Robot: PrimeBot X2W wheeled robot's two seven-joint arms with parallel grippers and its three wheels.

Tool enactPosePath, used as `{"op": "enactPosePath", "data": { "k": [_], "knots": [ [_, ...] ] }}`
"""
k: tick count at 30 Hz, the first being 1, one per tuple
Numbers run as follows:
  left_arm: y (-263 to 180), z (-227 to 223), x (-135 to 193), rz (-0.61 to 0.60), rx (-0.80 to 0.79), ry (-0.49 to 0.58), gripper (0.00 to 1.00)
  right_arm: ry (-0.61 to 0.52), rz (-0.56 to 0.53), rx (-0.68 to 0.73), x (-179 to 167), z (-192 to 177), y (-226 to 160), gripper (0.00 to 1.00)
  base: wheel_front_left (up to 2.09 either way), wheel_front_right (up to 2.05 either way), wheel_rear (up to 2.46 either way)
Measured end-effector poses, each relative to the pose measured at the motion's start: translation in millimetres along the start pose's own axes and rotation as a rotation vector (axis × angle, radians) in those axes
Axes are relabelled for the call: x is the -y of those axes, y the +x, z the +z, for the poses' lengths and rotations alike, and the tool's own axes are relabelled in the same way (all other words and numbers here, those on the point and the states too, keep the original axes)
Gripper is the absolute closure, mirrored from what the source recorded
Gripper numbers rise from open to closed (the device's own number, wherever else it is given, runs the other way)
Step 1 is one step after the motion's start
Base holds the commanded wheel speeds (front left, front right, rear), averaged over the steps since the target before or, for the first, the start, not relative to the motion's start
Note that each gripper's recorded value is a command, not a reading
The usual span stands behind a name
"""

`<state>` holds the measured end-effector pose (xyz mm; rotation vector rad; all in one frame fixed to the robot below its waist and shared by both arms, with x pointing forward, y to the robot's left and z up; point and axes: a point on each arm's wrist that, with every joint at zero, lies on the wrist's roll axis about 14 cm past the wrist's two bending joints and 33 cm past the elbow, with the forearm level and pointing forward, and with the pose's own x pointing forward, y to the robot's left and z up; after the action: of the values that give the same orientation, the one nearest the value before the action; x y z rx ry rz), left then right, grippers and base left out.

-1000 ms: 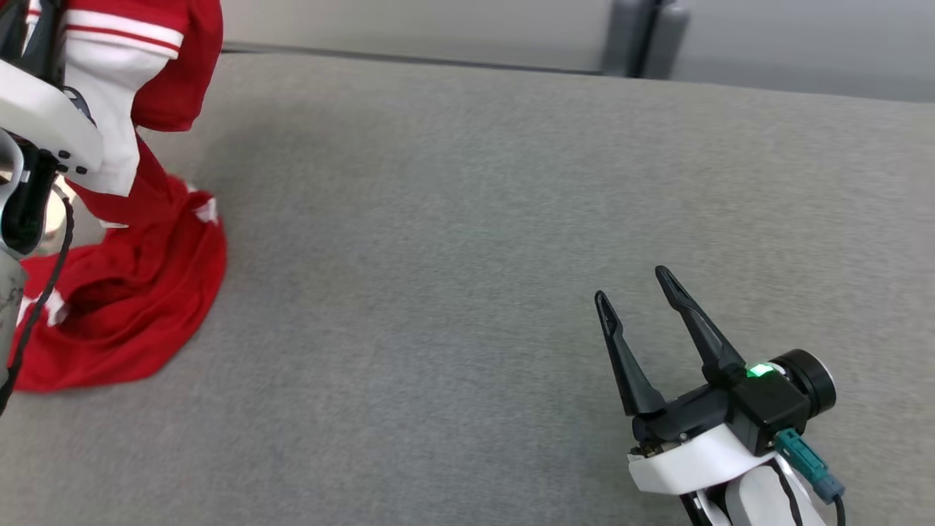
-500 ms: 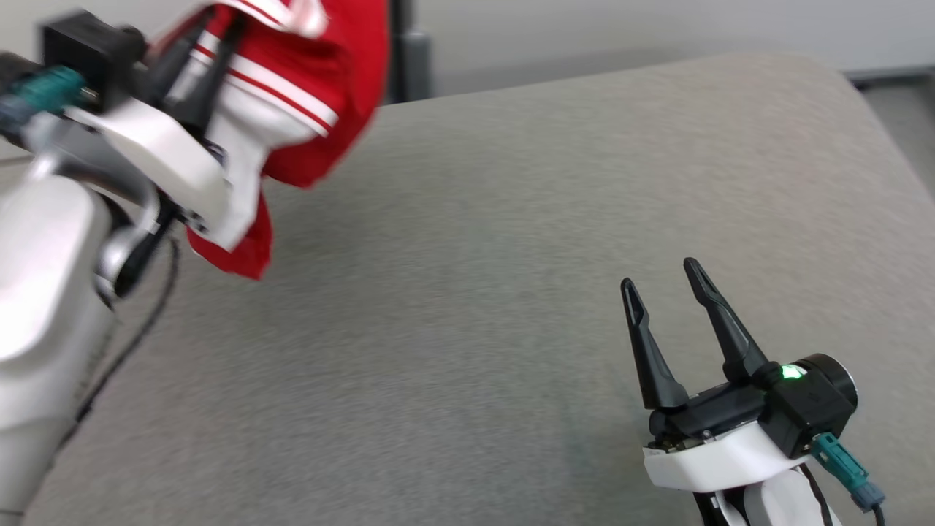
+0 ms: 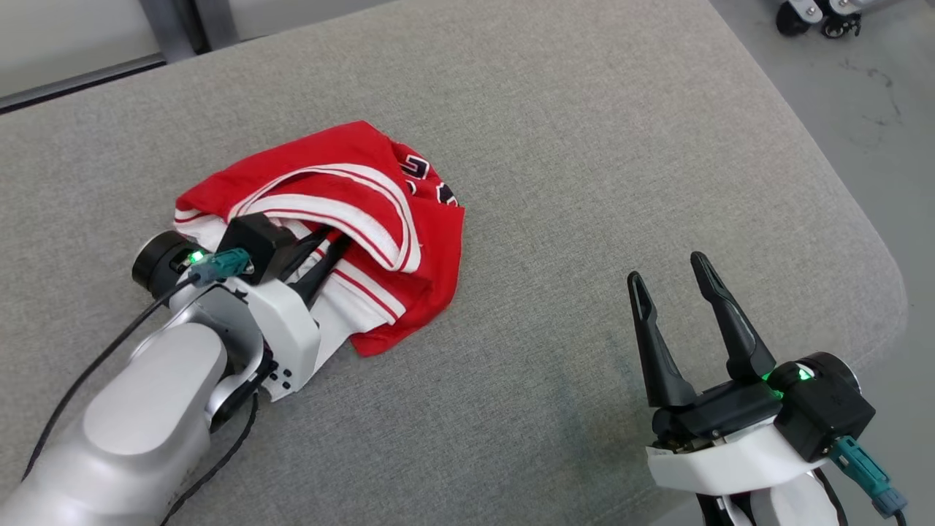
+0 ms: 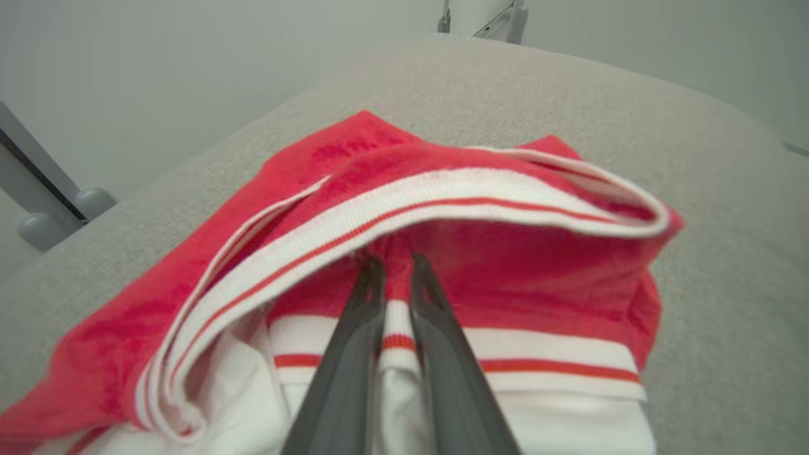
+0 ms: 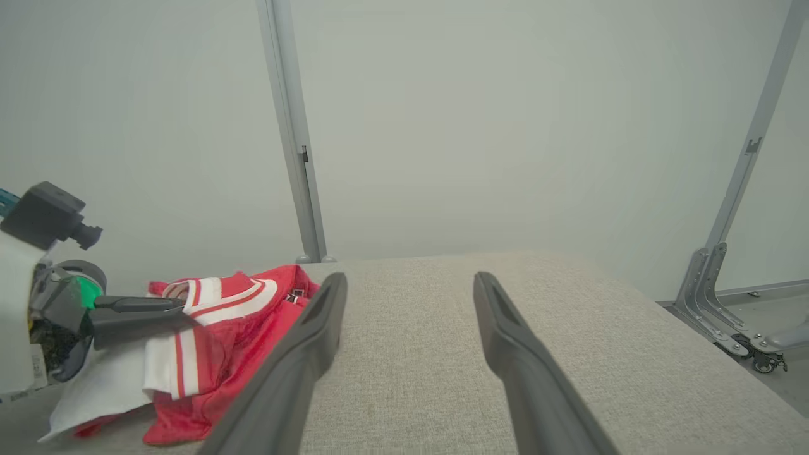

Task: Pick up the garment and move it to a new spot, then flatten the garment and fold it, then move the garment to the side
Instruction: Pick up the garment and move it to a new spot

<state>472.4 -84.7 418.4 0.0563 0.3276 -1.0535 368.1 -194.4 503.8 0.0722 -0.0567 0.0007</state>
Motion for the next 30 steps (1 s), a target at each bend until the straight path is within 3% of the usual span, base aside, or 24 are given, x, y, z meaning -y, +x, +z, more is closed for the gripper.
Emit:
{"op": "enactPosePath", "data": {
  "k": [1, 2, 3, 10, 19, 27, 30],
  "knots": [
    [2.0, -9.5, -0.8, 0.003, -0.006, -0.001, 1.00, -0.001, -0.005, -0.009, 1.5, -2.7, -0.3, 0.00, 0.00, 0.00, 0.00],
    [4.3, -14.8, -1.4, 0.011, 0.001, -0.006, 0.70, -0.003, -0.010, -0.016, 3.1, -4.8, -0.3, 0.00, 0.00, 0.00, 0.00],
    [5.3, -16.8, -1.0, 0.020, 0.017, -0.017, 0.00, -0.003, -0.010, -0.020, 3.0, -6.1, 0.1, 0.00, 0.00, 0.00, 0.00],
    [-21.0, -18.6, -2.4, 0.159, 0.116, -0.102, 0.00, -0.006, 0.044, -0.025, -12.7, -10.3, 3.2, 0.00, 0.00, 0.00, 0.00],
    [-130.6, -4.8, -19.7, 0.561, 0.285, -0.255, 0.00, 0.018, 0.187, -0.013, -59.1, -9.8, -3.5, 0.00, 0.00, 0.00, 0.00],
    [-238.2, -9.8, 1.1, 0.881, 0.399, -0.232, 0.00, 0.024, 0.310, 0.024, -98.6, 1.6, -18.4, 0.00, 0.00, 0.00, 0.00],
    [-268.3, -2.8, 13.6, 0.941, 0.450, -0.185, 0.00, 0.019, 0.339, 0.029, -107.0, 3.2, -27.9, 0.00, 0.00, 0.00, 0.00]
  ]
}}
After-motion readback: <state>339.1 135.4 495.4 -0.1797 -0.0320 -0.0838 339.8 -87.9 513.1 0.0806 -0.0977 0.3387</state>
